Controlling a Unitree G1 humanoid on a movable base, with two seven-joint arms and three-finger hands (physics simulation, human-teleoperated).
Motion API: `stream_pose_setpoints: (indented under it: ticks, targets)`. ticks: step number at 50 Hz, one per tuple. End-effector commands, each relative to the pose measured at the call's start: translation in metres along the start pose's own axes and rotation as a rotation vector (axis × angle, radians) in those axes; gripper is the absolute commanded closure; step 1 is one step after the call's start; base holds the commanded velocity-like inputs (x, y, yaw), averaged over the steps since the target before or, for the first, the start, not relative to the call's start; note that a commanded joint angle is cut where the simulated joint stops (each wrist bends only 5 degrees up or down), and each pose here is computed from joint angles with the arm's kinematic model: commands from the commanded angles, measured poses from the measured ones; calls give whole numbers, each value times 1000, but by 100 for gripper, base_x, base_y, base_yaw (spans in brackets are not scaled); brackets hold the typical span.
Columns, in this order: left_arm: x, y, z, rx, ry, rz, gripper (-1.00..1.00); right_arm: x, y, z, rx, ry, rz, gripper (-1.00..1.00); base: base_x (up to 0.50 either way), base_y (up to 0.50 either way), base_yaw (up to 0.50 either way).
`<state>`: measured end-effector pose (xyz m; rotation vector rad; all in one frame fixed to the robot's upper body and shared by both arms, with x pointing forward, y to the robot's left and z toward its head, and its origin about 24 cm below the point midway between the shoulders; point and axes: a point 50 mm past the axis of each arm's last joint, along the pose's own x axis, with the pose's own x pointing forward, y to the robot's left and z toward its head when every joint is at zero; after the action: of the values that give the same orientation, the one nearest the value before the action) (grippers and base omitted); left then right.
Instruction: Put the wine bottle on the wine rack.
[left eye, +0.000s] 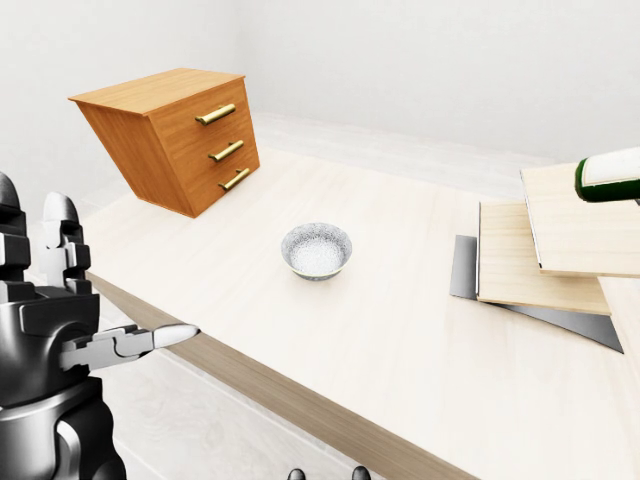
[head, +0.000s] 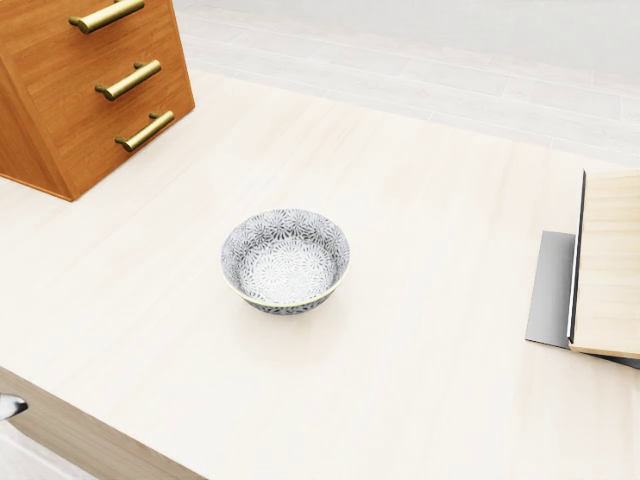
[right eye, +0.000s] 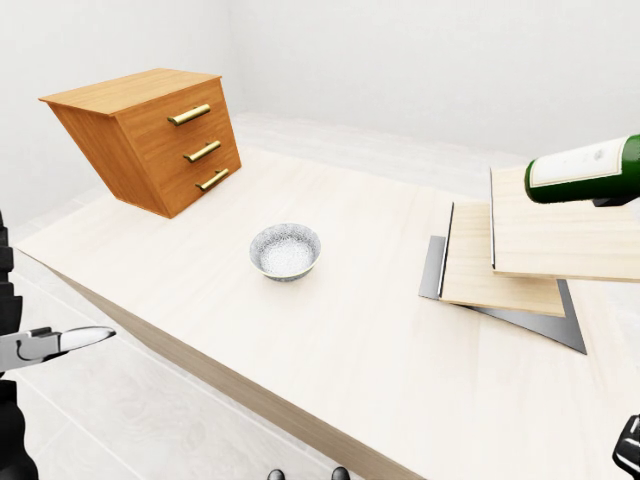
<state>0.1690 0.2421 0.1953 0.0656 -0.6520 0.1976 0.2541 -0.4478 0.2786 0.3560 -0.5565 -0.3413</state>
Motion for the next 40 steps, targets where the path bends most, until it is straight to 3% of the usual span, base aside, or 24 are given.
stream_pose_setpoints:
  ticks: [1, 40]
  targets:
    - [0, 1, 2, 2, -11, 3, -100, 1, 1, -5, -27, 12, -29, 100, 0, 0, 0]
    - [2, 1, 4, 2, -21, 5, -100, 0, -1, -36, -46, 104, -25, 100, 0, 0, 0]
